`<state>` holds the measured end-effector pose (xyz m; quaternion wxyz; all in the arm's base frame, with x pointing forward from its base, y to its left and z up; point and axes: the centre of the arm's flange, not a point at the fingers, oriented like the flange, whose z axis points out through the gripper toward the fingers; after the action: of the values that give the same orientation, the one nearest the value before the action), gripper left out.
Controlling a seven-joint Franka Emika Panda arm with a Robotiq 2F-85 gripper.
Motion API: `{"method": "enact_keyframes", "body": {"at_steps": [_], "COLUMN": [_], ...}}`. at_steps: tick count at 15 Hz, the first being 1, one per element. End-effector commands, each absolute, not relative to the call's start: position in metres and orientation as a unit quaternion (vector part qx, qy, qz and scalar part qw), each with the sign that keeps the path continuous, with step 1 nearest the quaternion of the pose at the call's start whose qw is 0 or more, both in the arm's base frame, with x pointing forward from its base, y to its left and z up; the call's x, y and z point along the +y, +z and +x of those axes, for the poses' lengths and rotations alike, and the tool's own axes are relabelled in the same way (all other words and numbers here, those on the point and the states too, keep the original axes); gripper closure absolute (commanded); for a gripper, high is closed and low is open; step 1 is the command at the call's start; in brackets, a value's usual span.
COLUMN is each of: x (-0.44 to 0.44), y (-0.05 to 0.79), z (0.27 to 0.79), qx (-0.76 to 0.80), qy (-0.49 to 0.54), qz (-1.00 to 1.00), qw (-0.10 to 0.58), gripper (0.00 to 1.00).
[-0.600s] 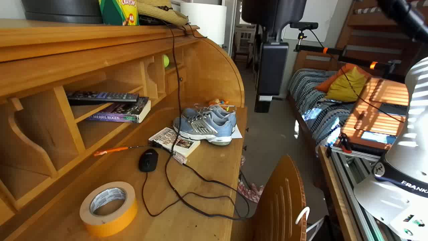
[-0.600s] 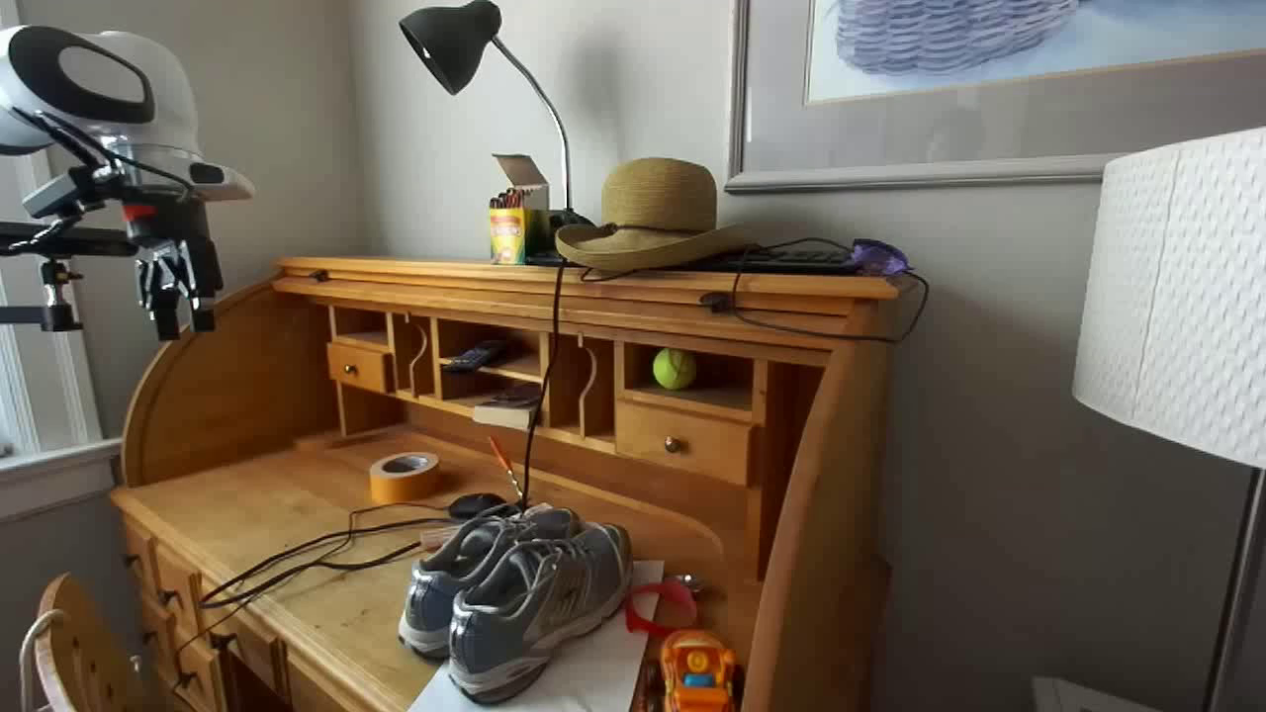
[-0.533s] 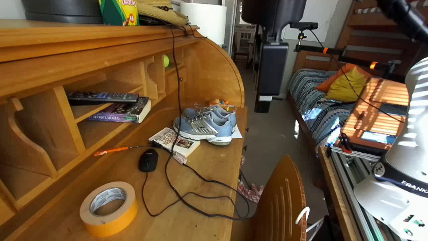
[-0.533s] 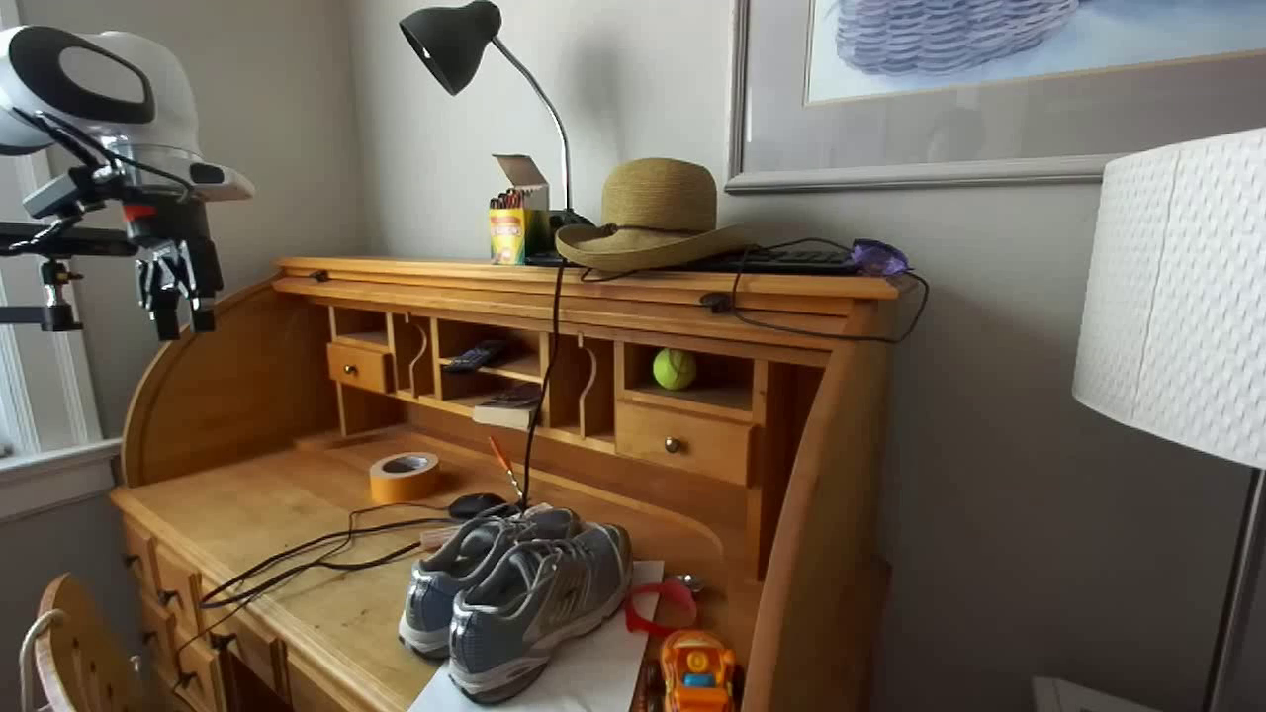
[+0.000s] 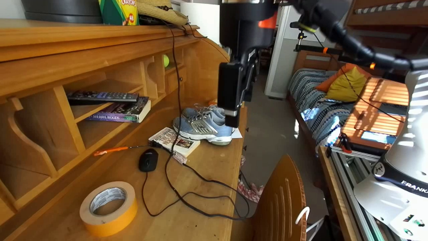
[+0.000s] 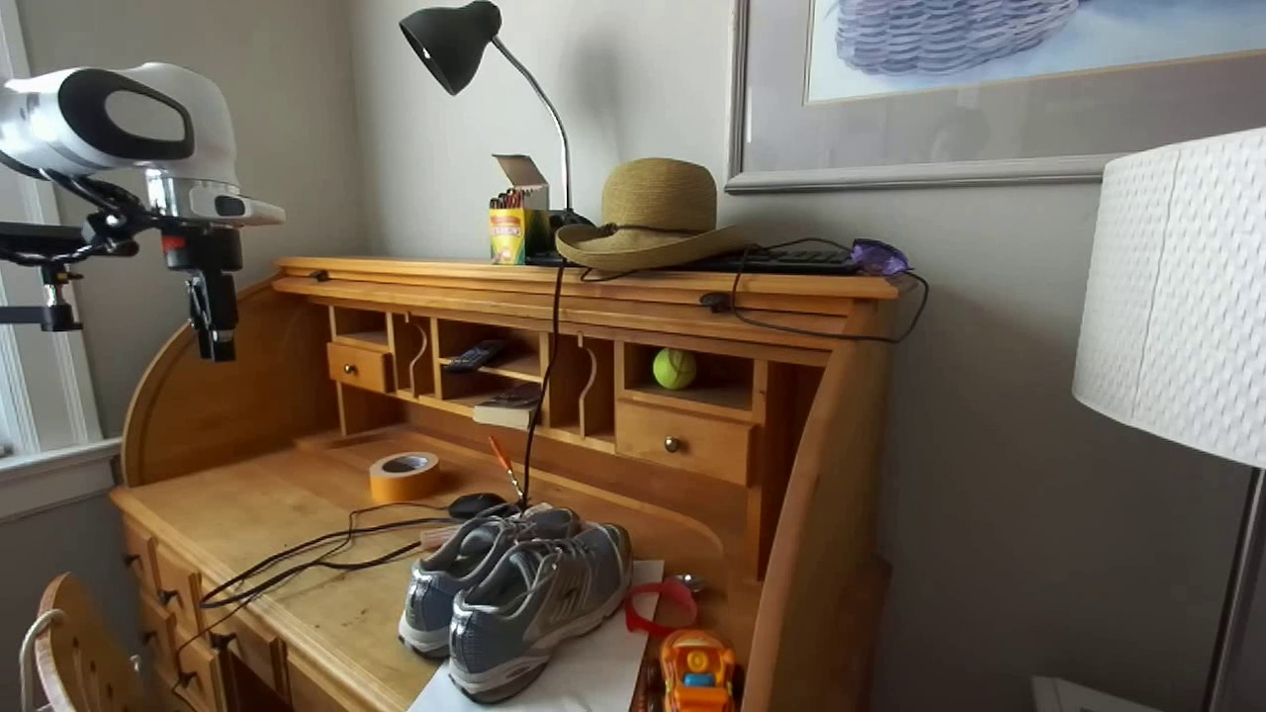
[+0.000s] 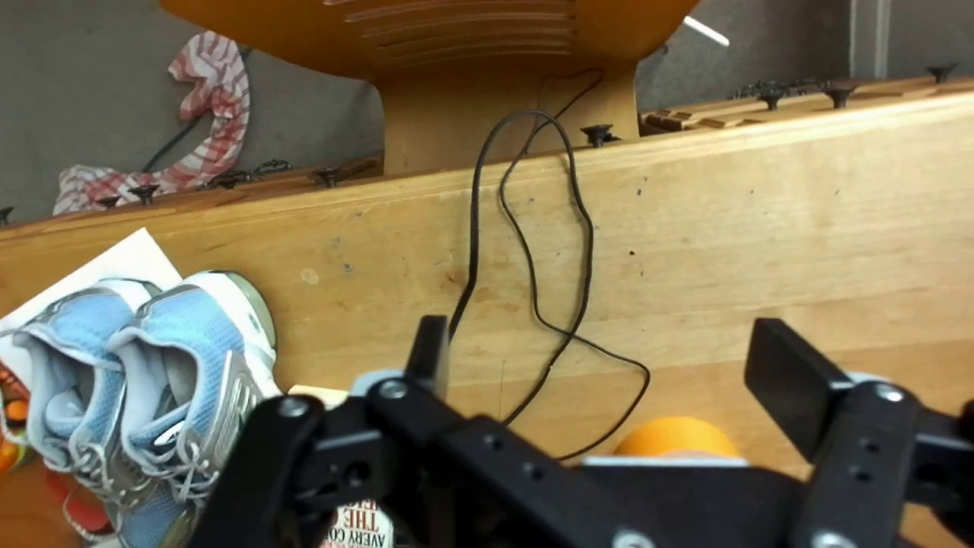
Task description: Put the orange masking tape on the top counter
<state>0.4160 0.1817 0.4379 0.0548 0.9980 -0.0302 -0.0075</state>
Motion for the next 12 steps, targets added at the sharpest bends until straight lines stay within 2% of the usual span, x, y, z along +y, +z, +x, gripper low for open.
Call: {"method": "enact_keyframes", "body": {"at_steps": [1,6,9,10,12], "x": [0.183,0.198,0.198,0.181,0.172], "y": [0.385,0.322,0.28,0.31,0.29], "z": [0.446,0.487,0.525,0.492,0.508], "qx": [-0.12,-0.243,-0.314,-0.27,-0.297], "qy": [0.007,0.059,0.076,0.071,0.067], "qz": [0.993,0.968,0.946,0.96,0.953], "qw": [0.016,-0.004,0.016,-0.001,0.012], "gripper": [0.0,0.0,0.0,0.0,0.0]}}
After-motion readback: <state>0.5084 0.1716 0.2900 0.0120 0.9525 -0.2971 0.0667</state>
